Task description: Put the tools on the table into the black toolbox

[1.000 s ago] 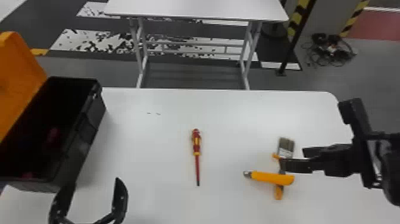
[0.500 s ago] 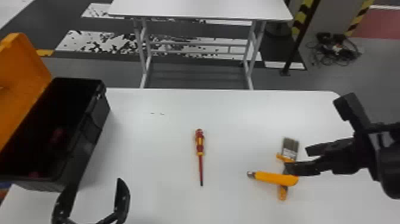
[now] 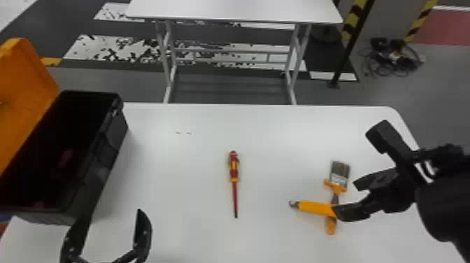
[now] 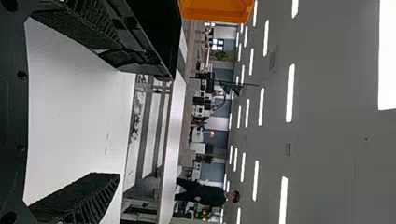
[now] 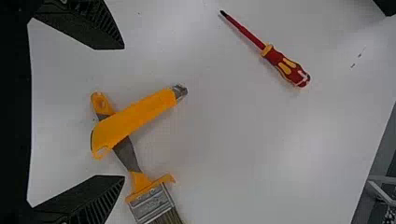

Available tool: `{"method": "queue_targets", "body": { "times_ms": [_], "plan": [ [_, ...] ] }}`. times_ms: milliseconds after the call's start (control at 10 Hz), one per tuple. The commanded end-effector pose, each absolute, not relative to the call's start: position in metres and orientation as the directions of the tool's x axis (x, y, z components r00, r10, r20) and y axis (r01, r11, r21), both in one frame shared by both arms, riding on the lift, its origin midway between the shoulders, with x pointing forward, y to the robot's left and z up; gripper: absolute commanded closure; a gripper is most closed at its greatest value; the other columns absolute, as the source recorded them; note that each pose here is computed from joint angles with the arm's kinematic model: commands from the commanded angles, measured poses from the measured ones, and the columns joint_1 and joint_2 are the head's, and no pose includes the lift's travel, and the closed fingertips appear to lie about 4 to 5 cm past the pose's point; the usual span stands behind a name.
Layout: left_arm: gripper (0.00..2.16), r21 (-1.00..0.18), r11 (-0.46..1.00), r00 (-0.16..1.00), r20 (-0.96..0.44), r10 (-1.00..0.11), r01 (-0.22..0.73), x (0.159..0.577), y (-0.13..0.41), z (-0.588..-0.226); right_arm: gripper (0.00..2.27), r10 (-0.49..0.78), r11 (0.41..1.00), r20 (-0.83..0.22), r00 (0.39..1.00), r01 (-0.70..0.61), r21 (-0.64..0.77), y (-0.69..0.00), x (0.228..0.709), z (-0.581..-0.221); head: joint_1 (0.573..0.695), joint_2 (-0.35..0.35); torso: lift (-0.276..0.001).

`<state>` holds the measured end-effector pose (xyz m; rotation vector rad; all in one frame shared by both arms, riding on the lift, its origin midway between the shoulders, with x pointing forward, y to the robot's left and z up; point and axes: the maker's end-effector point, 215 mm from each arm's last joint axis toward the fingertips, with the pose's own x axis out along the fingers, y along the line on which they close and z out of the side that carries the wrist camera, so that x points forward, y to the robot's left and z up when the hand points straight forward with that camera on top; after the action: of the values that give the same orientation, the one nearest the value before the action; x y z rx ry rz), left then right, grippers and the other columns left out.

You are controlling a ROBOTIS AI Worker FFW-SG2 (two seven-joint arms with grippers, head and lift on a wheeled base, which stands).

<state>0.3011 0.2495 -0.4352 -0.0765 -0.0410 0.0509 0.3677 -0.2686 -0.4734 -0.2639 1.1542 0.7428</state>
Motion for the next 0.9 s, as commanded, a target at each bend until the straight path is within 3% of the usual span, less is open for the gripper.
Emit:
{"method": "queue_targets", "body": {
  "times_ms": [0, 300, 800],
  "plan": [
    [0.00, -0.078, 0.996, 0.998, 0.037, 0.053, -0.050, 0.301, 0.250, -0.436, 0.00, 0.353, 0.716, -0.919, 0.173, -0.683, 0.147, -0.271, 0.370, -0.483, 0.695, -0.035, -0.075],
    [0.00, -0.079, 0.995, 0.998, 0.026, 0.062, -0.059, 0.295, 0.251, -0.439, 0.00, 0.330, 0.672, -0.933, 0.146, -0.730, 0.124, -0.278, 0.389, -0.484, 0.695, -0.042, -0.075],
    [0.00, -0.103, 0.990, 0.995, -0.001, 0.095, -0.095, 0.281, 0.247, -0.447, 0.00, 0.301, 0.532, -0.952, 0.054, -0.838, 0.121, -0.275, 0.384, -0.507, 0.695, -0.037, -0.075]
  ]
}}
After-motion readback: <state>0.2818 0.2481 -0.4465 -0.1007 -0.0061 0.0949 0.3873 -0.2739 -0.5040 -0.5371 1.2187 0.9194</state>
